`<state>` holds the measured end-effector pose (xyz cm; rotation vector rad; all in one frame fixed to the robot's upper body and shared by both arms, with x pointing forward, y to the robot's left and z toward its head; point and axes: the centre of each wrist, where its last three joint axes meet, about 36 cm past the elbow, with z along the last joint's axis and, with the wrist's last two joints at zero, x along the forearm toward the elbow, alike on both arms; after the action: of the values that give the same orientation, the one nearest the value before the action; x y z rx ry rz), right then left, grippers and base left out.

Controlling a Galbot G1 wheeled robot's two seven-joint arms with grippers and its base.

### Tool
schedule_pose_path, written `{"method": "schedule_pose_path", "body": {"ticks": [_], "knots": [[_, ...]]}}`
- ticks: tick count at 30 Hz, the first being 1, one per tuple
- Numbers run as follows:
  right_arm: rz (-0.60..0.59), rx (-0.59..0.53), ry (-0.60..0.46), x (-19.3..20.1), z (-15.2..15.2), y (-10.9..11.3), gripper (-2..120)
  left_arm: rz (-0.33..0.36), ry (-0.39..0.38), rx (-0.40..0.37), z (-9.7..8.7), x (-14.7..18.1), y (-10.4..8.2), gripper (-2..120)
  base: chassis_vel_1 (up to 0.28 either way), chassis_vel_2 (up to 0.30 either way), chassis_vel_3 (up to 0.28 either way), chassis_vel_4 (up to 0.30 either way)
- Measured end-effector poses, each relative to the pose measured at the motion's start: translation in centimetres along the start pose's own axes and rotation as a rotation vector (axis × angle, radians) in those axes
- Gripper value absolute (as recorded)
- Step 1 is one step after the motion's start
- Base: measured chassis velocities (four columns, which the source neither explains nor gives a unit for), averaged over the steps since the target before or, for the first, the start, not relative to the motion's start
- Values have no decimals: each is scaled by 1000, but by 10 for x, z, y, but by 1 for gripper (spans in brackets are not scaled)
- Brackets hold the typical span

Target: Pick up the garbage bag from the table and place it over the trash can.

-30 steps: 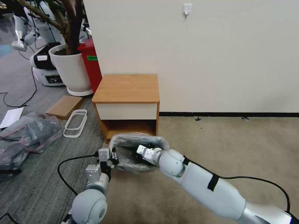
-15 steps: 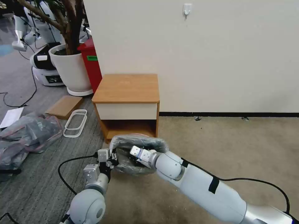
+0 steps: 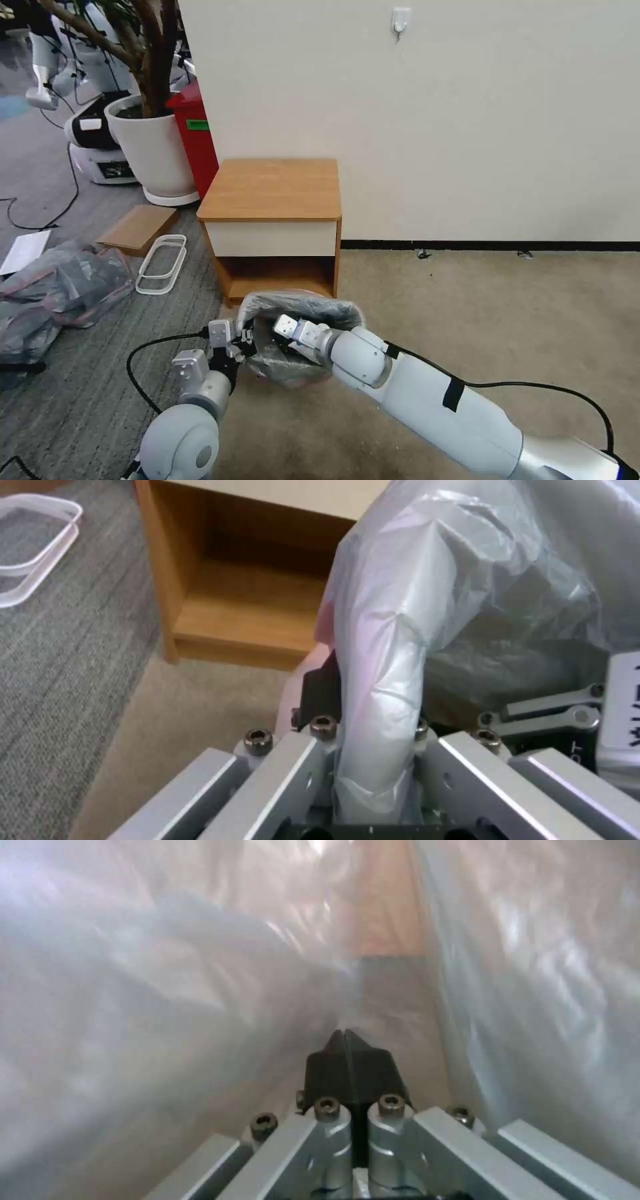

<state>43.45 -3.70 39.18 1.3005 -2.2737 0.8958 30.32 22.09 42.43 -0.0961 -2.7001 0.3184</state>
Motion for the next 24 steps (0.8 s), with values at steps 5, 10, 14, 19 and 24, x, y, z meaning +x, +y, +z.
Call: {"method": "schedule_pose_path", "body": {"ticks": [5, 10, 14, 19, 24], "knots": [[1, 12, 3, 0, -1, -2, 0, -6, 8, 5, 0, -1, 1, 2, 0, 0, 0, 0], [1, 22, 19, 2, 1, -2, 0, -17, 11, 0, 1, -3, 3, 2, 0, 0, 0, 0], [1, 26, 24, 4, 0, -2, 0, -28, 13, -4, 2, -7, 6, 2, 0, 0, 0, 0], [4, 33, 25, 7, -2, -4, 0, -46, 18, -3, 3, -11, 9, 2, 0, 0, 0, 0], [12, 41, 32, 8, -1, -7, 0, -49, 23, -3, 4, -9, 9, 2, 0, 0, 0, 0]]}}
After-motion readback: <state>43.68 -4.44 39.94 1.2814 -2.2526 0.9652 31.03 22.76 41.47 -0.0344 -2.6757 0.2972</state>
